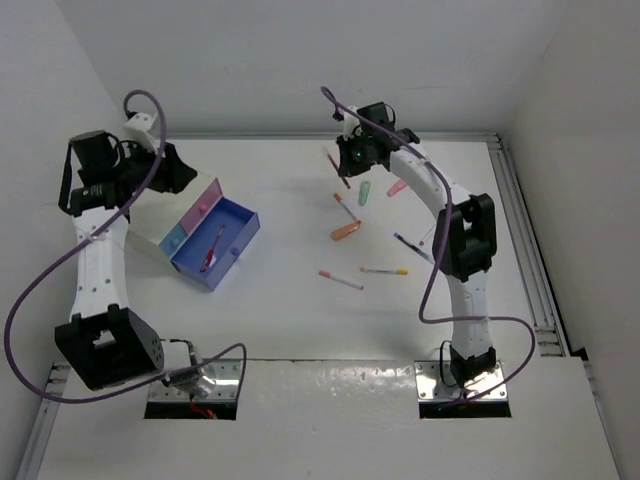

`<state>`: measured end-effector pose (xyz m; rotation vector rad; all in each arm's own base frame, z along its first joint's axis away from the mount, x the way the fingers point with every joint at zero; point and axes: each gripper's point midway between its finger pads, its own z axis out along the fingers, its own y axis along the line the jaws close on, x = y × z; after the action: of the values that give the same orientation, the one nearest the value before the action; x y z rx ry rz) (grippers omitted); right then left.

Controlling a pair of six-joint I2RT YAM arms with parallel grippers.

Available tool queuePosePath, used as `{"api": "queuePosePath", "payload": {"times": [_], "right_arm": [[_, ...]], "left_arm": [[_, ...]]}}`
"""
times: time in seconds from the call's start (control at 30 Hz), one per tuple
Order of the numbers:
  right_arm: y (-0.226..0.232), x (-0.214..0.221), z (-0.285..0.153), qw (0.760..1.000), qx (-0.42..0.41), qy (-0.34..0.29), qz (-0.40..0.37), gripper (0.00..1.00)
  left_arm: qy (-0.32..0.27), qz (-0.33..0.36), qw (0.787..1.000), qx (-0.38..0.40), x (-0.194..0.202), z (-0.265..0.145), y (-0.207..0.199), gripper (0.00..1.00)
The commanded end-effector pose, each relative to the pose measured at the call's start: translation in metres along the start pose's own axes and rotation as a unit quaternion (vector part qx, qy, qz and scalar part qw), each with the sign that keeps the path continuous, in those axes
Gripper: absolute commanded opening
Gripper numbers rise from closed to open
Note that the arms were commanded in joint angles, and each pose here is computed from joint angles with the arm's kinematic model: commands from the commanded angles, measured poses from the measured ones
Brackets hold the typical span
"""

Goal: Sort the stationery into containers
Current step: Pick up the pen from the center of the board.

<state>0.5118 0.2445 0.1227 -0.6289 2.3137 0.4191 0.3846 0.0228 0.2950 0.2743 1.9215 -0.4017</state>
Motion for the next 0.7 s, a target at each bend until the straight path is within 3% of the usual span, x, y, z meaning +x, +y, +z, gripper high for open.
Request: {"api": "queuePosePath", "payload": {"times": [0.0, 0.13, 0.3, 0.33, 0.47, 0.5, 0.57, 0.67], "right_arm": [[0.036, -0.016, -0.047, 0.996, -0.080, -0.013, 0.048, 0.00], [0.084, -0.003, -0.080, 0.976, -0.202, 0.016, 0.082, 0.00], [0.144, 0.028, -0.119, 0.928, -0.344, 0.064, 0.131, 0.00], [0.156, 0.035, -0.125, 0.920, -0.360, 0.077, 0.133, 0.00], [0.192, 0.046, -0.150, 0.888, -0.425, 0.111, 0.134, 0.00], [0.198, 0.049, -0.154, 0.883, -0.434, 0.120, 0.134, 0.00], [0.214, 0.055, -0.161, 0.875, -0.451, 0.131, 0.116, 0.00], [0.235, 0.061, -0.171, 0.863, -0.471, 0.153, 0.105, 0.00]], "left_arm": [[-0.031, 0.161, 0.984, 0.064, -0.023, -0.016, -0.055, 0.60], [-0.056, 0.298, 0.945, 0.120, -0.010, -0.026, -0.105, 0.61], [-0.048, 0.391, 0.895, 0.209, 0.022, -0.037, -0.151, 0.61], [-0.053, 0.431, 0.874, 0.218, 0.024, -0.038, -0.158, 0.61], [-0.049, 0.508, 0.824, 0.247, 0.042, -0.047, -0.180, 0.58], [-0.058, 0.540, 0.799, 0.258, 0.044, -0.050, -0.186, 0.56], [-0.069, 0.557, 0.774, 0.293, 0.051, -0.056, -0.205, 0.55], [-0.081, 0.557, 0.761, 0.322, 0.052, -0.062, -0.227, 0.55]]}}
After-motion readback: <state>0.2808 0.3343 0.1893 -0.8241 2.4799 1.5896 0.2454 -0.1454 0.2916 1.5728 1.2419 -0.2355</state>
